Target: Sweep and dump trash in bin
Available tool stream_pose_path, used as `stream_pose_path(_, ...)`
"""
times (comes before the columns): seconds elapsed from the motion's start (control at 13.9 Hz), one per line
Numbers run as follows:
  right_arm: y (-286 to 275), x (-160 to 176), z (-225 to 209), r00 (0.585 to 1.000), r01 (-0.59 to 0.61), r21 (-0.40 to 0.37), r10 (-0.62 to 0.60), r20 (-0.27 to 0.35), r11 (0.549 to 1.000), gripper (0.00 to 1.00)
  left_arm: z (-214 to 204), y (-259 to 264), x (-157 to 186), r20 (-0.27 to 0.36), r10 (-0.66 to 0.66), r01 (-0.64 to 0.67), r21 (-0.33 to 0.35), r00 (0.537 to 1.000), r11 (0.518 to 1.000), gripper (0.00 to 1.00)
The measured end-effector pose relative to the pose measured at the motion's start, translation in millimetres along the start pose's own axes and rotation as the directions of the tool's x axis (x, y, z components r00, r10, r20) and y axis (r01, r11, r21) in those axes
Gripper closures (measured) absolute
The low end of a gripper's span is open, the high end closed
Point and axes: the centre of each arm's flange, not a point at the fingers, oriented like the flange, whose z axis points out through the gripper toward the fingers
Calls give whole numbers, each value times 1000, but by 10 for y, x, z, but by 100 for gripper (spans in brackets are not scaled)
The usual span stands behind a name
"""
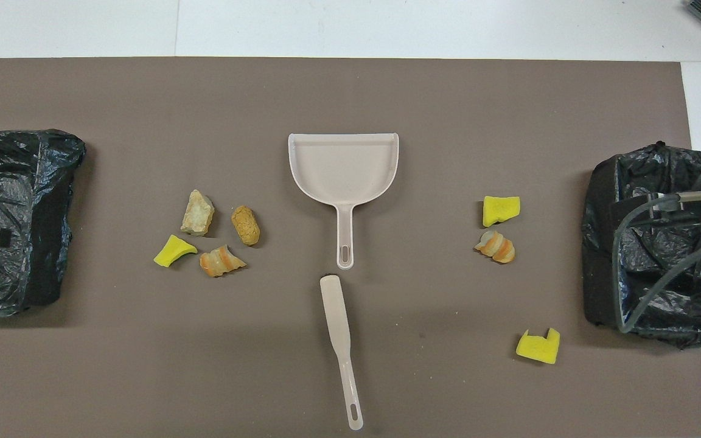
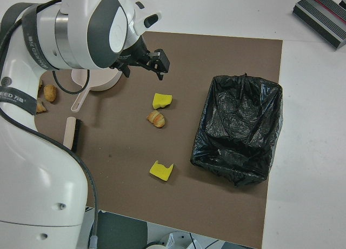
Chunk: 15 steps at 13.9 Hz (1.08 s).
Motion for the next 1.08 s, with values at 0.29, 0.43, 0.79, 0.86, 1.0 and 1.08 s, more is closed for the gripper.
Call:
stream_pose_path(0.29,-2,0,0,1000,0,0,0,0,1000,0,0,4,0,0,1,-1,0,1000,1000,0)
stream_pose_path(0.43,-13,-1,0,1000,2,0,-2,0,1000,0,1,20,1,0,4,-4,0,1000,1000,0)
stream_pose_path(0.79,-31,-2,0,1000,6,0,-6,0,1000,0,34,132,-3,8,24,-24,2,1000,1000,0)
stream_pose_path(0.86,-32,-2,0,1000,6,0,-6,0,1000,0,41,142,-7,10,26,-26,2,1000,1000,0)
stream_pose_path(1.0,-39,-2,0,1000,7,0,-7,0,1000,0,49,159,-17,12,29,-29,2,999,1000,0)
stream_pose_path(1.08,-50,-3,0,1000,9,0,-9,0,1000,0,59,169,-29,15,31,-31,2,999,1000,0)
